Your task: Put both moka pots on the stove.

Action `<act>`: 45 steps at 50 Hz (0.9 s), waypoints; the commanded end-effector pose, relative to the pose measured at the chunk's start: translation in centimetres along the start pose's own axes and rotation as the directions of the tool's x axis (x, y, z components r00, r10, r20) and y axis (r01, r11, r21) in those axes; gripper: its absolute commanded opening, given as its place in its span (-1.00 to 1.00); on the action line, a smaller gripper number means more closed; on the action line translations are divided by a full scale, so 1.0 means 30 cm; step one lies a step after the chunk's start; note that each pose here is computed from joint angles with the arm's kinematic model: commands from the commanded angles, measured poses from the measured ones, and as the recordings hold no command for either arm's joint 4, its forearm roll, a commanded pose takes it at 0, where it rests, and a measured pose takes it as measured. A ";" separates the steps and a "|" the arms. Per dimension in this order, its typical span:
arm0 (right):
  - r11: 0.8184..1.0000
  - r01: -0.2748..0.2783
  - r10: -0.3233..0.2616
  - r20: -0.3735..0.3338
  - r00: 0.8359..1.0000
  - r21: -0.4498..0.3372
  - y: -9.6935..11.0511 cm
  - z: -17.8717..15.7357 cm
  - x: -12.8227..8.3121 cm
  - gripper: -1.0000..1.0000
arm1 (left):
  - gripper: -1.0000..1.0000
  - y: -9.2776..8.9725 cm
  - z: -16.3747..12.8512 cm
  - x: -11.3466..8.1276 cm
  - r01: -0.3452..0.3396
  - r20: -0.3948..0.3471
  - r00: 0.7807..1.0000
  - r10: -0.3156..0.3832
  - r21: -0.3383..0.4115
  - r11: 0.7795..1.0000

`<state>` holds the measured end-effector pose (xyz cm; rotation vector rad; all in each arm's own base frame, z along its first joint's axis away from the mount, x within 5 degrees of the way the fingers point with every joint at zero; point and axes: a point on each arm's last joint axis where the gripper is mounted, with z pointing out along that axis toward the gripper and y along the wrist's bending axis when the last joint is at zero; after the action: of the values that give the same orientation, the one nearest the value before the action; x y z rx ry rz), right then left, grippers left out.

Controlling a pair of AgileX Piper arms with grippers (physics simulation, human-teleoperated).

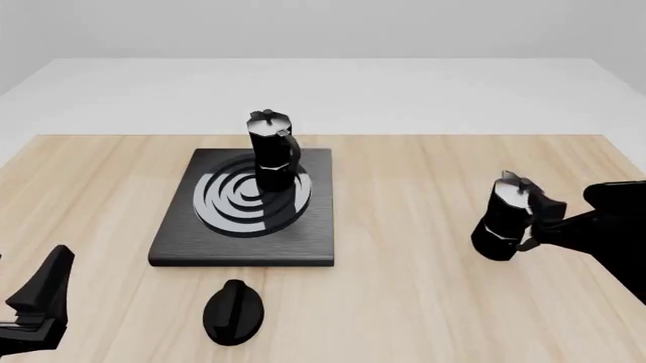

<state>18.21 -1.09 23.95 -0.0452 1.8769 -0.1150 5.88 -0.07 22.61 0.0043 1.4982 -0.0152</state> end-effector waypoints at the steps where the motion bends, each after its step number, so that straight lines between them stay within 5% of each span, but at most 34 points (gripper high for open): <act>1: 1.000 -0.019 0.019 -0.025 1.000 -0.011 0.010 0.060 0.032 1.00 | 1.00 0.000 0.000 0.000 0.000 0.000 1.000 0.000 0.000 1.000; 45: 0.999 -0.046 0.044 -0.118 0.992 -0.018 0.025 0.180 0.146 1.00 | 1.00 0.000 0.000 0.000 0.000 0.000 1.000 0.000 0.000 1.000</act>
<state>21.85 -1.18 18.90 -0.0089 1.9767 -0.0763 5.88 -0.07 22.61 0.0043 1.4982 -0.0153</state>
